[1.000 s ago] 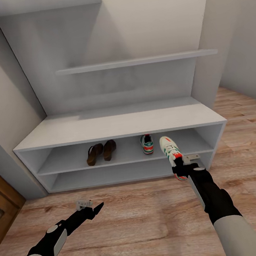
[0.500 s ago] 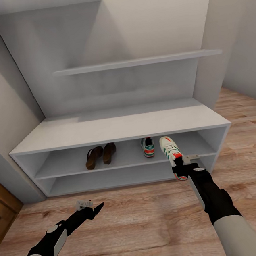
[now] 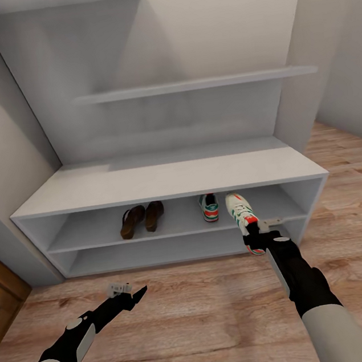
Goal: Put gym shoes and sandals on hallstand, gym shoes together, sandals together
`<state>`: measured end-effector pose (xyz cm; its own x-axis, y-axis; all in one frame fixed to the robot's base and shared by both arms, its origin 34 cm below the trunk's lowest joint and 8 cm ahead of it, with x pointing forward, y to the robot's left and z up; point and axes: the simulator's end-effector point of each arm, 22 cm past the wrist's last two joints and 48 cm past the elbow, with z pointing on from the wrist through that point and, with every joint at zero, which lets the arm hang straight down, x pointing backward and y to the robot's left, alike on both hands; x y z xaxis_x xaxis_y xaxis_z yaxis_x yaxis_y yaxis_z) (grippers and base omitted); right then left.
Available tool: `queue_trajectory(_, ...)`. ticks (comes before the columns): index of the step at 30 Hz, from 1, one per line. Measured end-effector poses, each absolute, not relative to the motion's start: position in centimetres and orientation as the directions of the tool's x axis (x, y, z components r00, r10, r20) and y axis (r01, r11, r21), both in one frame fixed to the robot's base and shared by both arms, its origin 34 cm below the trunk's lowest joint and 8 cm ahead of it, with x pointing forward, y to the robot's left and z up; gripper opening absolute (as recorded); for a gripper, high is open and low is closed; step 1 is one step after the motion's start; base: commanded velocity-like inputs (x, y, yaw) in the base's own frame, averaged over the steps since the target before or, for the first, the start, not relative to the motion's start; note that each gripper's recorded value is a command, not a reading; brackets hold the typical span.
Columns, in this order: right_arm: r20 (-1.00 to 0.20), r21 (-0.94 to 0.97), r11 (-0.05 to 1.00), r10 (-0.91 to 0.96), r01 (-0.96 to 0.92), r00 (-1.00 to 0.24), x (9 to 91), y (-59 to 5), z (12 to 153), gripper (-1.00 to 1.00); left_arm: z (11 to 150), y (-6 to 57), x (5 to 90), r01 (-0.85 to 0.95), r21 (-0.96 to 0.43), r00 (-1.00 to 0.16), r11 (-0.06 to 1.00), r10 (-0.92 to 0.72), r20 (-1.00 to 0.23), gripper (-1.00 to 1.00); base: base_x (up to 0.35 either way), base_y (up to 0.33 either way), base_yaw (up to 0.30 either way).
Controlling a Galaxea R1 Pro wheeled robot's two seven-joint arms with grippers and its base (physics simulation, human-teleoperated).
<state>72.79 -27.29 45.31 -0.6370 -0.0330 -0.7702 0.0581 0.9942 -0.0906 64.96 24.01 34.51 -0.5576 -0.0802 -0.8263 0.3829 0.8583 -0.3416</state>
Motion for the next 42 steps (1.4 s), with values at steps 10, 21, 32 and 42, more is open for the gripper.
queue_trajectory(10,-0.744,-0.093,0.994,-0.033,0.054,-0.667,72.6,-27.3,42.6,-1.00,32.1,24.0,64.3,0.369,-0.357,-0.591,0.858,-0.080,-0.803,1.00,0.000,0.000,0.000)
queue_trajectory(21,-0.716,-0.095,0.994,-0.033,0.051,-0.697,72.2,-27.3,39.9,-1.00,29.7,24.0,63.5,0.354,-0.372,-0.623,0.858,-0.080,-0.778,1.00,0.000,0.000,0.000)
queue_trajectory(32,-0.717,-0.095,0.994,-0.033,0.051,-0.697,72.2,-27.3,39.9,-1.00,29.8,24.0,63.5,0.354,-0.371,-0.623,0.858,-0.080,-0.778,1.00,0.082,0.006,0.000)
queue_trajectory(42,-0.716,-0.095,0.994,-0.033,0.051,-0.697,72.2,-27.3,39.9,-1.00,29.7,24.0,63.5,0.354,-0.372,-0.623,0.858,-0.080,-0.778,1.00,0.193,0.003,0.000)
